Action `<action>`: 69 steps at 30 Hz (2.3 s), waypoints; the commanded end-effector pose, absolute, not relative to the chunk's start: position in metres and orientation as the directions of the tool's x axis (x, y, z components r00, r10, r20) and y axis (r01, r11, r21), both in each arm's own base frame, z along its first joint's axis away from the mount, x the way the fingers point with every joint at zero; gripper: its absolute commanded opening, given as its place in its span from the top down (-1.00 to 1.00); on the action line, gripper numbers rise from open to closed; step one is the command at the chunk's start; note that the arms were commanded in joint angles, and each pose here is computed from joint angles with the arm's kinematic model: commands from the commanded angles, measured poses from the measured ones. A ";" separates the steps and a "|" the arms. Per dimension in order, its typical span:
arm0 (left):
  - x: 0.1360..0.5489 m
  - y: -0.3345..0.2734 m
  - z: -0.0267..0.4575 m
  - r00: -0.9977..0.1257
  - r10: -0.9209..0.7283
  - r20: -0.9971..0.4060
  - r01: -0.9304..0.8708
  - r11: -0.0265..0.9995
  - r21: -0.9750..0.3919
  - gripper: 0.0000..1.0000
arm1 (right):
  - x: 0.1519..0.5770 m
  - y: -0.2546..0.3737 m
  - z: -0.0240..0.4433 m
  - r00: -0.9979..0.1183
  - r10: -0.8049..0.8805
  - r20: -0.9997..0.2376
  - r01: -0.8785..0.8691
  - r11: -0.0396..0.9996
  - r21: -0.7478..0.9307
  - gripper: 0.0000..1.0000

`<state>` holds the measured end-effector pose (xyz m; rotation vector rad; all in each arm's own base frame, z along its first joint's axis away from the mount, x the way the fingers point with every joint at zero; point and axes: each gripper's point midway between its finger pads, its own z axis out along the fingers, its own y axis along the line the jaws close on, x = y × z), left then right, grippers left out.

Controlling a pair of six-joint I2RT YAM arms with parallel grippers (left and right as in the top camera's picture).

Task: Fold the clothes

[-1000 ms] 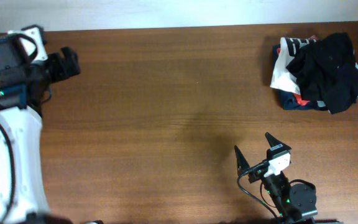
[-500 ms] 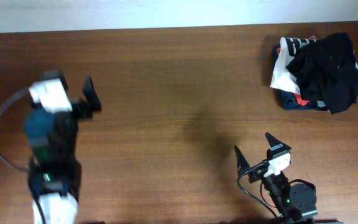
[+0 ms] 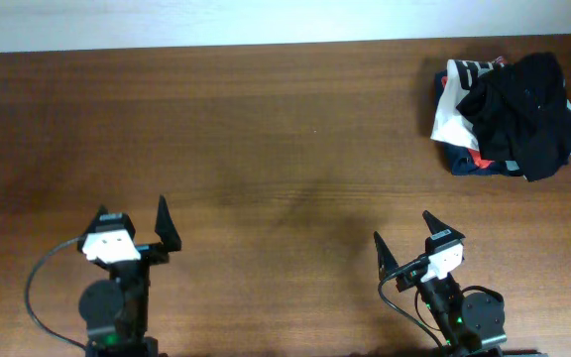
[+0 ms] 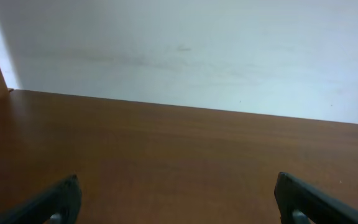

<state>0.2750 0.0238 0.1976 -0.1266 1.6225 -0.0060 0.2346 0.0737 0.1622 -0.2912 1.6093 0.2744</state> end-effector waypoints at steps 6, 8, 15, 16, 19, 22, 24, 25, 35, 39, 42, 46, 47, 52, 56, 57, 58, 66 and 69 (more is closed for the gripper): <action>0.257 0.023 0.182 -0.022 -0.085 -0.996 -0.079 0.993 -0.083 -0.99 | 0.235 0.073 0.160 -0.058 -0.016 -0.998 -0.347 0.938 0.005 -0.97; 0.255 0.022 0.177 -0.041 -0.087 -0.995 -0.081 0.993 -0.084 -0.98 | 0.235 0.073 0.160 -0.058 -0.016 -0.998 -0.347 0.938 0.005 -0.97; 0.250 0.022 0.166 -0.082 -0.092 -0.992 -0.085 0.993 -0.085 -0.98 | 0.235 0.073 0.160 -0.058 -0.016 -0.998 -0.347 0.938 0.005 -0.97; 0.250 0.022 0.166 -0.084 -0.092 -0.992 -0.084 0.993 -0.085 -0.98 | 0.235 0.073 0.160 -0.058 -0.016 -0.998 -0.347 0.938 0.005 -0.97; 0.248 0.021 0.167 -0.078 -0.091 -0.993 -0.084 0.993 -0.085 -0.98 | 0.235 0.073 0.160 -0.058 -0.016 -0.998 -0.347 0.938 0.005 -0.97; 0.246 0.021 0.168 -0.069 -0.090 -0.993 -0.084 0.993 -0.085 -0.98 | 0.235 0.073 0.160 -0.058 -0.016 -0.998 -0.347 0.938 0.005 -0.97; 0.244 0.021 0.168 -0.066 -0.090 -0.994 -0.084 0.993 -0.084 -0.98 | 0.235 0.073 0.160 -0.058 -0.016 -0.998 -0.347 0.938 0.005 -0.97; 0.243 0.021 0.169 -0.064 -0.090 -0.994 -0.083 0.993 -0.084 -0.98 | 0.235 0.073 0.160 -0.058 -0.016 -0.998 -0.347 0.938 0.005 -0.97; 0.242 0.022 0.155 -0.109 -0.089 -0.990 -0.095 0.992 -0.079 -0.98 | 0.235 0.073 0.160 -0.058 -0.016 -0.998 -0.347 0.938 0.005 -0.97; 0.242 0.022 0.155 -0.110 -0.075 -0.991 -0.093 0.994 -0.065 -0.98 | 0.235 0.073 0.160 -0.058 -0.016 -0.998 -0.347 0.938 0.005 -0.97; 0.242 0.020 0.155 -0.111 -0.075 -0.991 -0.082 0.994 -0.066 -0.98 | 0.235 0.073 0.160 -0.058 -0.016 -0.998 -0.347 0.938 0.005 -0.97; 0.242 0.019 0.156 -0.109 -0.075 -0.991 -0.077 0.995 -0.067 -0.98 | 0.235 0.073 0.160 -0.058 -0.016 -0.998 -0.347 0.938 0.005 -0.97; 0.242 0.019 0.156 -0.109 -0.075 -0.991 -0.077 0.995 -0.067 -0.98 | 0.235 0.073 0.160 -0.058 -0.016 -0.998 -0.347 0.938 0.005 -0.97; 0.242 0.019 0.156 -0.109 -0.075 -0.991 -0.077 0.995 -0.066 -0.99 | 0.235 0.073 0.160 -0.058 -0.016 -0.998 -0.347 0.938 0.005 -0.98; 0.242 0.019 0.156 -0.108 -0.075 -0.991 -0.077 0.995 -0.066 -0.98 | 0.235 0.073 0.160 -0.058 -0.016 -0.998 -0.347 0.938 0.005 -0.97; 0.242 0.019 0.156 -0.108 -0.075 -0.991 -0.077 0.995 -0.067 -0.98 | 0.235 0.073 0.160 -0.058 -0.016 -0.998 -0.347 0.938 0.005 -0.97; 0.242 0.019 0.156 -0.109 -0.075 -0.991 -0.077 0.995 -0.067 -0.98 | 0.235 0.073 0.160 -0.058 -0.016 -0.998 -0.347 0.938 0.005 -0.97; 0.242 0.019 0.156 -0.108 -0.075 -0.991 -0.077 0.995 -0.067 -0.99 | 0.235 0.073 0.160 -0.058 -0.016 -0.998 -0.347 0.938 0.005 -0.97; 0.242 0.019 0.156 -0.109 -0.075 -0.991 -0.077 0.995 -0.067 -0.98 | 0.235 0.073 0.160 -0.058 -0.016 -0.998 -0.347 0.938 0.005 -0.97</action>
